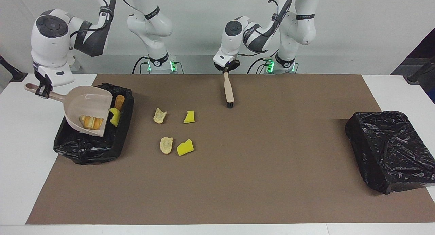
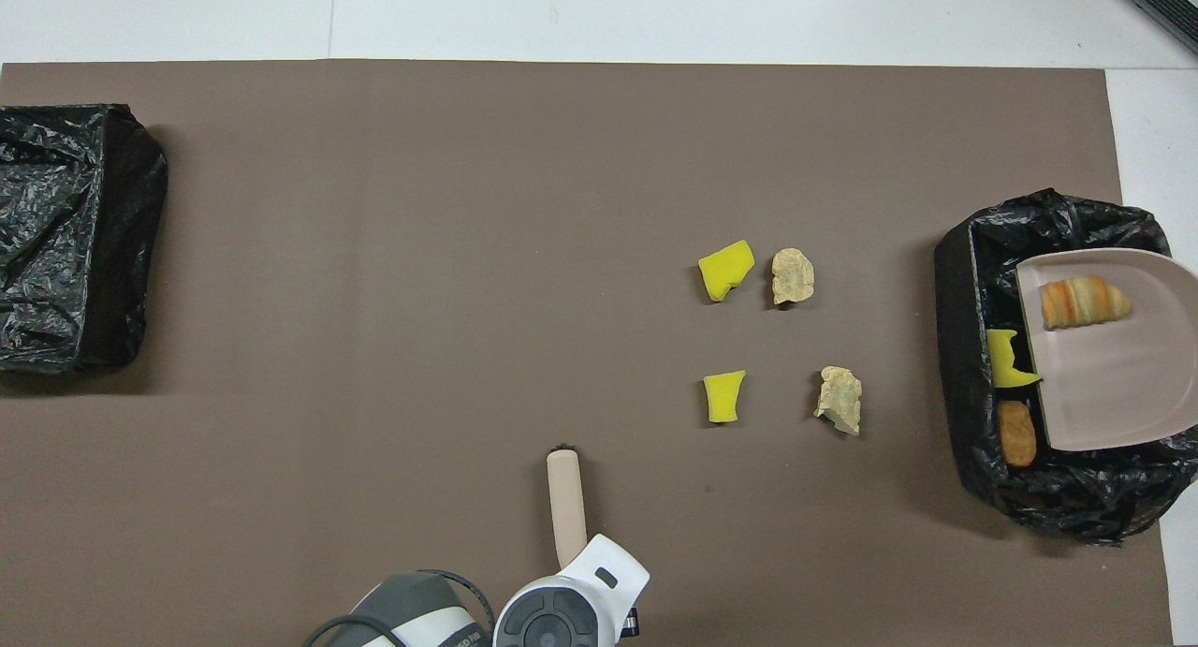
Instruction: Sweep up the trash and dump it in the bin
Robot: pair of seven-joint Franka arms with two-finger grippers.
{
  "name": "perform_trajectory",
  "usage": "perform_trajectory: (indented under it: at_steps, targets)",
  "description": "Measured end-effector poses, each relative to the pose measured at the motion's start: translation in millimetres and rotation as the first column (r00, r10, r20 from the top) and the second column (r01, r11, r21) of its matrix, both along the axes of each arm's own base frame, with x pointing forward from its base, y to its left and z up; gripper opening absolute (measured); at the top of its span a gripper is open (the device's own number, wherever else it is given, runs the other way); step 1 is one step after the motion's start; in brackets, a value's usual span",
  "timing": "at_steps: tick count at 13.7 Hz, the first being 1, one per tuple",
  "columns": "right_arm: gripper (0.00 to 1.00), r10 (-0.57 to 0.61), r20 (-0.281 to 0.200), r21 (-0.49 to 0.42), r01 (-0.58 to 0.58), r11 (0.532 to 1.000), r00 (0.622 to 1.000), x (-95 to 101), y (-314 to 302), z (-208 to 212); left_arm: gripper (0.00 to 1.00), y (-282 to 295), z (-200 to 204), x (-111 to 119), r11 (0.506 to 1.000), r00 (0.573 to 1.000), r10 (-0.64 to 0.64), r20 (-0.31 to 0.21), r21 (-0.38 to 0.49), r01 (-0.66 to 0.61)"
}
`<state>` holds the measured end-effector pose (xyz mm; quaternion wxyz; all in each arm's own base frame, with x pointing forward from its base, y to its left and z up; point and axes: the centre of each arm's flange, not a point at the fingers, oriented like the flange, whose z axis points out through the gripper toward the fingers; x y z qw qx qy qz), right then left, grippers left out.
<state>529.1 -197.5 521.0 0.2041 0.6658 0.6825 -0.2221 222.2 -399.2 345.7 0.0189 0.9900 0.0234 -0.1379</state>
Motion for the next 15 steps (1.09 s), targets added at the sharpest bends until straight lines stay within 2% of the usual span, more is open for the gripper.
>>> perform_trajectory:
  at_steps: [1, 3, 5, 6, 8, 10, 13, 15]
  targets:
    - [0.33, -0.005, -0.006, 0.001, 0.005, 1.0, 1.0, -2.0, -2.3, -3.0, 0.44, 2.0, 0.4, 4.6, 1.0, 1.0, 0.01, 0.0, -0.001, -0.01]
    - [0.33, 0.001, -0.018, -0.024, -0.002, 1.0, 1.0, -3.8, -5.3, -3.8, 0.65, 3.0, 6.9, 15.7, 1.0, 1.0, 0.024, 0.013, -0.015, -0.024]
    - [0.33, 0.02, -0.023, -0.072, -0.022, 0.997, 1.0, -5.1, -5.9, 3.9, 0.91, 2.9, 22.1, 35.1, 0.999, 0.998, 0.02, 0.065, -0.026, -0.018]
    - [0.33, 0.03, -0.021, -0.091, -0.032, 0.995, 0.999, -6.2, -5.4, 9.4, 1.0, 6.4, 30.9, 49.7, 1.0, 0.994, 0.002, 0.107, -0.021, 0.0]
    - [0.33, 0.053, -0.02, -0.129, -0.055, 0.99, 0.998, -6.0, -1.7, 17.2, 1.0, 19.6, 47.4, 81.9, 1.0, 0.984, -0.025, 0.174, -0.004, 0.026]
    - [0.33, 0.076, -0.019, -0.138, -0.077, 0.987, 0.997, -2.4, 9.4, 19.0, 1.0, 50.8, 68.3, 130.3, 0.999, 0.977, -0.039, 0.208, -0.007, 0.042]
    - [0.33, 0.1, -0.015, -0.142, -0.101, 0.985, 0.995, 2.0, 23.5, 21.4, 1.0, 123.4, 101.2, 205.6, 0.997, 0.962, -0.066, 0.265, -0.021, 0.074]
    - [0.33, 0.085, -0.014, -0.153, -0.086, 0.984, 0.996, -0.3, 29.4, 37.6, 1.0, 178.8, 127.8, 247.0, 0.995, 0.945, -0.09, 0.314, -0.01, 0.099]
